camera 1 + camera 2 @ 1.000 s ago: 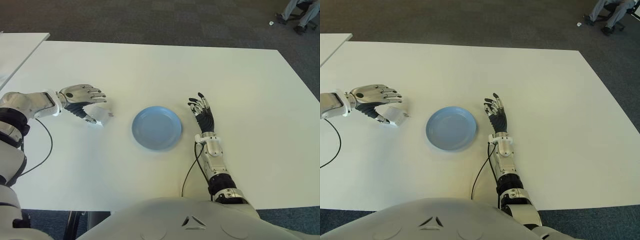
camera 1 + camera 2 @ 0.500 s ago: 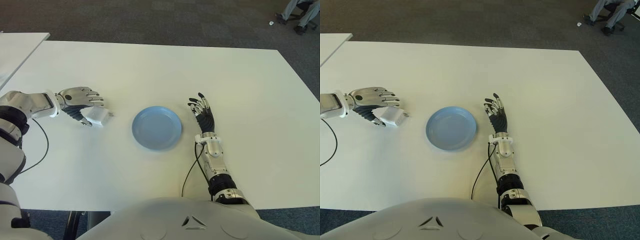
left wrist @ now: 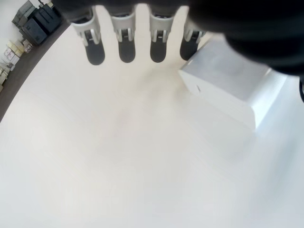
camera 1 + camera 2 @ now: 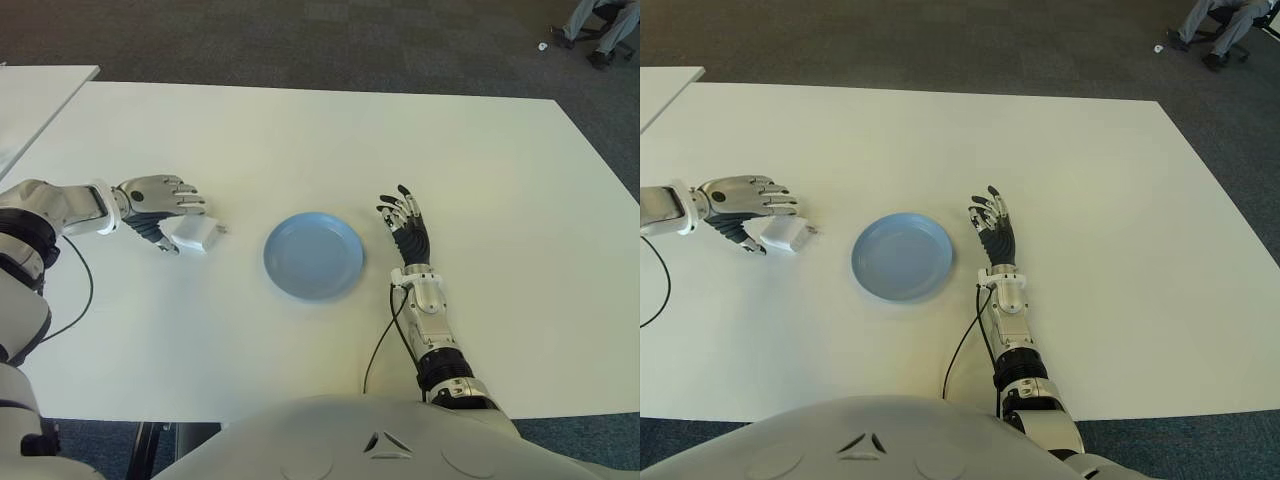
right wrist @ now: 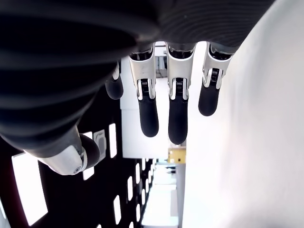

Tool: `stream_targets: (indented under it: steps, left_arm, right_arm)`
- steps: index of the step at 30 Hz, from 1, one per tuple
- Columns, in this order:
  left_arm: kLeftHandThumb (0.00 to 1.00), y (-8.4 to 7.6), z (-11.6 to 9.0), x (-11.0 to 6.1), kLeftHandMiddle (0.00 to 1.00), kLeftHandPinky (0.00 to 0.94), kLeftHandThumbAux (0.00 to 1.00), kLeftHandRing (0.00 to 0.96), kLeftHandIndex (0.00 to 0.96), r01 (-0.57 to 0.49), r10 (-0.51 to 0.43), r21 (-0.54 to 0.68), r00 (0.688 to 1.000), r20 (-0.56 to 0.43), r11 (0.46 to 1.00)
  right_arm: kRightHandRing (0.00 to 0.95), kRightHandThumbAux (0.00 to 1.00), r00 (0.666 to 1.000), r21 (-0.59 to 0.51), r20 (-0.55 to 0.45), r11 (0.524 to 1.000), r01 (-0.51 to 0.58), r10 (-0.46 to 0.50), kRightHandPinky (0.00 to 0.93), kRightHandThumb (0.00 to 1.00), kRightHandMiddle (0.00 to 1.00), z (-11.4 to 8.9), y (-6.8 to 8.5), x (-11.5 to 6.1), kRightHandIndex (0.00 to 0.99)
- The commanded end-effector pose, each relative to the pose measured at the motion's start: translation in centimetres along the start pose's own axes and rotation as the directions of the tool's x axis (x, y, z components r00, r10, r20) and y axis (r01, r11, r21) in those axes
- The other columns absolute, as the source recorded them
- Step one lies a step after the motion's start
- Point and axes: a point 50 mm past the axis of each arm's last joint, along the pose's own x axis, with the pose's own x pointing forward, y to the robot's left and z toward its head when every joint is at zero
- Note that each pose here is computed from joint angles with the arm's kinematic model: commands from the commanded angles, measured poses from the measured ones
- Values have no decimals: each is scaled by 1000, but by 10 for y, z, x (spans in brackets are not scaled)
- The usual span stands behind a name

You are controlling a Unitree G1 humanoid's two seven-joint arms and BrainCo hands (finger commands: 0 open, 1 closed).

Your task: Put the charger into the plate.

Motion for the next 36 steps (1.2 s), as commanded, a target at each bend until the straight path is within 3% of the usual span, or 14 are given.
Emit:
stream_targets:
  steps: [1,23,31,36]
  left_arm:
    - [281,-5,5,0,0,0,171,0,0,13,-13,-3,1000,12,1000]
    - [266,-10,15,13,0,8,190,0,0,71,-70,-66,997,16,995]
    - [271,-10,17,20,0,122,168,1,0,120,-121,-131,993,-2,984]
    - [262,-6,19,24,36,188,178,69,0,173,-173,-173,985,13,970]
  right_arm:
    - [289,590,999,-9,-42,1000,1,-1,207,70,267,-5,0,-4,0]
    - [280,585,999,-16,-39,1000,-9,9,213,68,248,-4,1,-4,0]
    - [283,571,999,-16,-32,1000,-13,12,224,77,236,-2,2,-5,0]
    - [277,560,999,-17,-31,1000,-13,13,216,81,231,-2,3,-6,0]
